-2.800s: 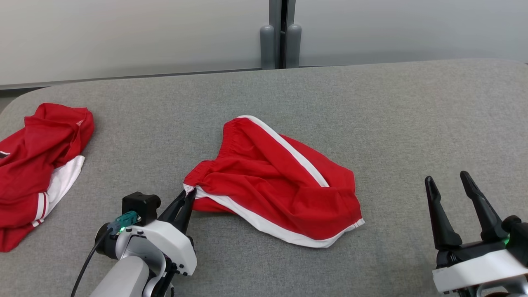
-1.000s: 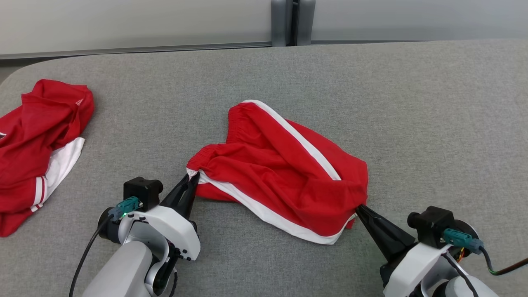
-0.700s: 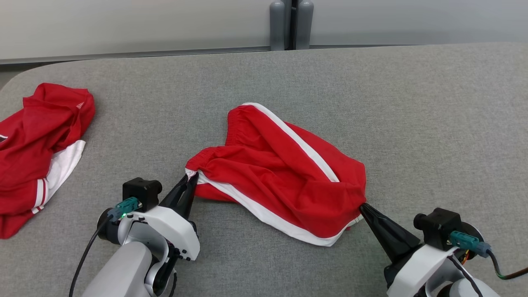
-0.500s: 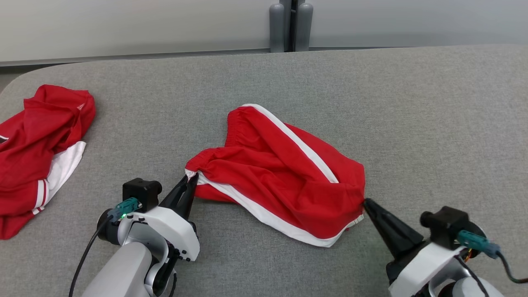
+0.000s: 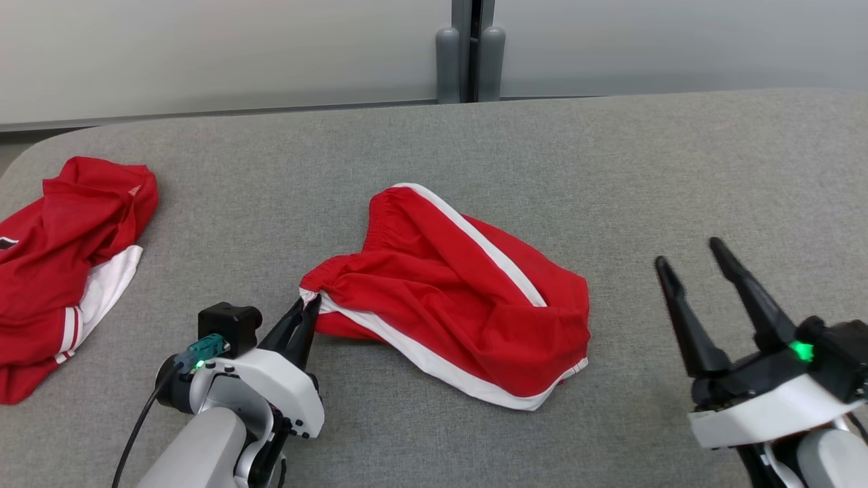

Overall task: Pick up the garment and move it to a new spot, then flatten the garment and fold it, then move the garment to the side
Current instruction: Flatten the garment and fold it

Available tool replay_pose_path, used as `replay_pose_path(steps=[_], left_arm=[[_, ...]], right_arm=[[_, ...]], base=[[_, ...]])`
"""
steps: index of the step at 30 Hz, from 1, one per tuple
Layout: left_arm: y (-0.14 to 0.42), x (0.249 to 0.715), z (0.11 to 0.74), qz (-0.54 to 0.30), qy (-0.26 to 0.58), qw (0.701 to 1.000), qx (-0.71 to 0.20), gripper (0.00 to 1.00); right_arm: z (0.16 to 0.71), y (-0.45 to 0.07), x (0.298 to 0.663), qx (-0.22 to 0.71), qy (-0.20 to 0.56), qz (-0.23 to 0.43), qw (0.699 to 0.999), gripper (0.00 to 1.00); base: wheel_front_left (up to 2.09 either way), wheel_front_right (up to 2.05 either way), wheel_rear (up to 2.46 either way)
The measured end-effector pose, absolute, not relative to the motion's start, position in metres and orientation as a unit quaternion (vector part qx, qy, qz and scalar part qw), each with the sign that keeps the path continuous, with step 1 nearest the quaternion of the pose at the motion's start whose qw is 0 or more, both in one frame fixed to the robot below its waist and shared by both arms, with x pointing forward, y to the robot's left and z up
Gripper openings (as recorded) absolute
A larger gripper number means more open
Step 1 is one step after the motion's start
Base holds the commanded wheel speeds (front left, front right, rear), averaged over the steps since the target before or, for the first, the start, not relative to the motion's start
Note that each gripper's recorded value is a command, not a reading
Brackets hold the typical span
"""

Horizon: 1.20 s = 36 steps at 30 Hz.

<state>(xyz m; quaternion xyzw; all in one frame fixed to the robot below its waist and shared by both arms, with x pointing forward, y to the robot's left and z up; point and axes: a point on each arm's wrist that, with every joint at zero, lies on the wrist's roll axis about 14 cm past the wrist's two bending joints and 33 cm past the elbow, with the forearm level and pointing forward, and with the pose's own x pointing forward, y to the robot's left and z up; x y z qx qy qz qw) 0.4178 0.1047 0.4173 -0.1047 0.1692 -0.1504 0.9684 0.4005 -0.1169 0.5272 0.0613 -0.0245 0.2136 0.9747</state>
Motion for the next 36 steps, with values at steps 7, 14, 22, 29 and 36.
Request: replay_pose_path(steps=[7, 14, 22, 29, 36], left_arm=[[0.103, 0.411, 0.418, -0.152, 0.172, 0.968, -0.105, 0.00], [0.101, 0.408, 0.421, -0.155, 0.170, 0.968, -0.104, 0.00], [0.101, 0.407, 0.420, -0.155, 0.173, 0.967, -0.104, 0.00], [0.101, 0.407, 0.419, -0.156, 0.175, 0.967, -0.103, 0.00], [0.100, 0.410, 0.416, -0.157, 0.179, 0.966, -0.105, 0.00]], right_arm=[[0.526, -0.153, 0.393, 0.058, -0.023, 0.153, 0.986, 1.00], [0.514, -0.165, 0.378, 0.071, 0.000, 0.124, 0.990, 1.00], [0.514, -0.162, 0.376, 0.073, 0.003, 0.125, 0.989, 1.00], [0.513, -0.159, 0.376, 0.071, 0.007, 0.130, 0.989, 1.00], [0.479, -0.138, 0.369, 0.052, 0.091, 0.174, 0.979, 1.00]], base=[[0.00, 0.00, 0.00], [0.00, 0.00, 0.00], [0.00, 0.00, 0.00], [0.00, 0.00, 0.00], [0.00, 0.00, 0.00]])
